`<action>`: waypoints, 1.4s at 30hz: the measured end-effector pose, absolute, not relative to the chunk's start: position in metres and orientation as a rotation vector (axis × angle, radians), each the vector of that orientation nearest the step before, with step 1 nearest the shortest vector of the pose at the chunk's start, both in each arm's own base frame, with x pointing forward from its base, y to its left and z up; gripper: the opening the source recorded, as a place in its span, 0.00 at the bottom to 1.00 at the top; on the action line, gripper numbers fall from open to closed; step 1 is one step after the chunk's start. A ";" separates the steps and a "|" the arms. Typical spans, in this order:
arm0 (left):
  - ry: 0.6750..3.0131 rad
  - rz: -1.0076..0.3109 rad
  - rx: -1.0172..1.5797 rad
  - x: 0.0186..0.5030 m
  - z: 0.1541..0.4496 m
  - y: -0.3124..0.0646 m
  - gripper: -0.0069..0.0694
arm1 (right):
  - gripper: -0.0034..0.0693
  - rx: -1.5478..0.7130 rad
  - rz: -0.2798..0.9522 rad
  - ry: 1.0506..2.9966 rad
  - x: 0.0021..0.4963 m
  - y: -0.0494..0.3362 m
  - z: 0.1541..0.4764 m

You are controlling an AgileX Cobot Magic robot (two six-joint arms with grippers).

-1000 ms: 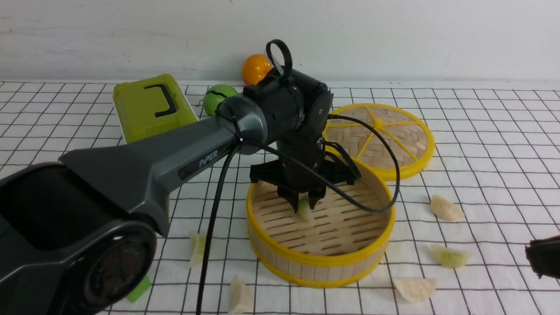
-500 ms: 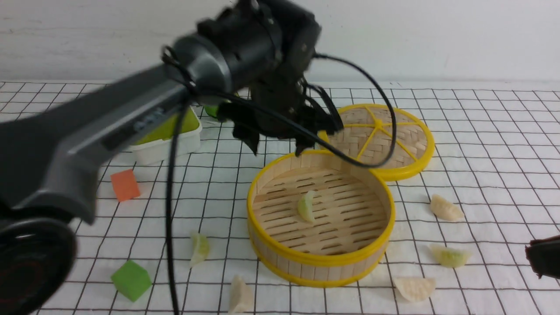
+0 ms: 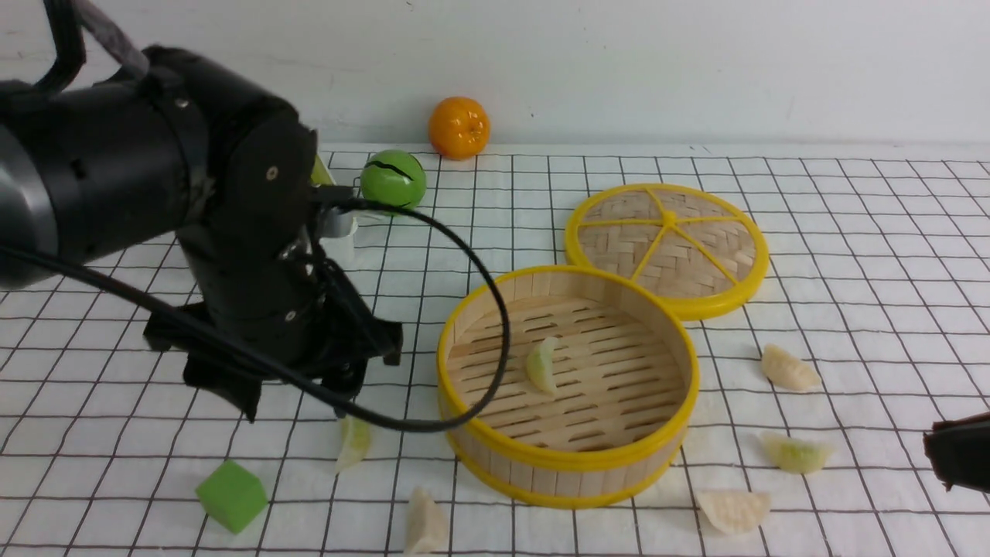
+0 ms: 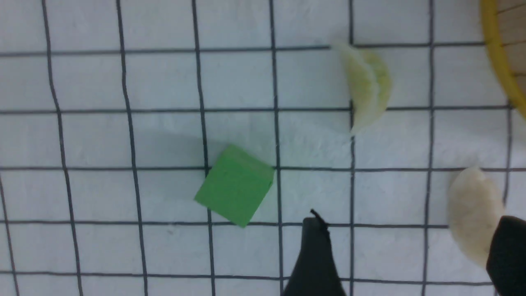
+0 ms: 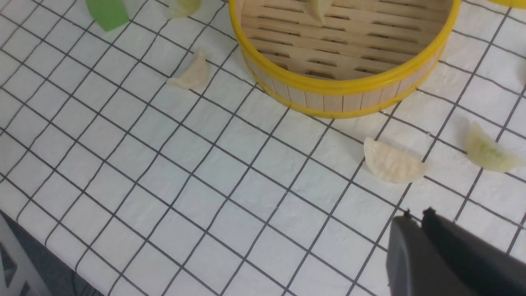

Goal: Put the dumplings into the steamer on the table with the white tablecloth.
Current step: 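Reach for and grasp a dumpling on the table with the left gripper, then place the dumpling into the bamboo steamer basket with the left gripper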

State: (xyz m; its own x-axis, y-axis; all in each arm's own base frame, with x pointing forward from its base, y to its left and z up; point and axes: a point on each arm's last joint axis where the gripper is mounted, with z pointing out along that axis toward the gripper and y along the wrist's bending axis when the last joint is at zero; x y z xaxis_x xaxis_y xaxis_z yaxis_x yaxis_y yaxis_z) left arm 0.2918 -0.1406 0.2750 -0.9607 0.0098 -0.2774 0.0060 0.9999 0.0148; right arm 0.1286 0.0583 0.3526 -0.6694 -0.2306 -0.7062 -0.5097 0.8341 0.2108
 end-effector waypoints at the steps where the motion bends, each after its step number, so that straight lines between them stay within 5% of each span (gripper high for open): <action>1: 2.848 0.004 -0.025 0.297 0.268 -0.133 0.77 | 0.10 -0.538 0.518 2.310 0.129 0.058 0.353; 9: 2.750 -0.117 -0.041 0.329 0.234 -0.144 0.77 | 0.11 -0.537 0.520 2.309 0.129 0.058 0.353; 18: 2.869 -0.041 -0.086 0.342 0.179 -0.151 0.71 | 0.13 -0.539 0.518 2.310 0.129 0.058 0.353; 23: 2.889 -0.039 -0.097 0.344 0.168 -0.152 0.37 | 0.13 -0.539 0.518 2.310 0.129 0.058 0.353; 28: 2.894 -0.039 -0.101 0.341 0.183 -0.151 0.34 | 0.14 -0.538 0.518 2.309 0.129 0.058 0.353; 31: 2.795 -0.160 -0.012 0.338 0.243 -0.168 0.34 | 0.14 -0.536 0.518 2.306 0.129 0.058 0.353; 36: 2.640 -0.376 0.097 0.332 0.301 -0.214 0.34 | 0.15 -0.531 0.519 2.299 0.129 0.059 0.353; 42: 2.689 -0.384 0.073 0.355 0.277 -0.238 0.34 | 0.15 -0.536 0.521 2.302 0.128 0.059 0.353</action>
State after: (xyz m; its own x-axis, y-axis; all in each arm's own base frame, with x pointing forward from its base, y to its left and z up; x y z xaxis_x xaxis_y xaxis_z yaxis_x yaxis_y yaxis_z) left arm 0.3546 -0.2381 0.2767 -0.9099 -0.0075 -0.4148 0.1088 0.9605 -0.2560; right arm 0.1280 0.0585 0.3534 -0.6652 -0.2264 -0.7115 -0.5107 0.8331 0.2124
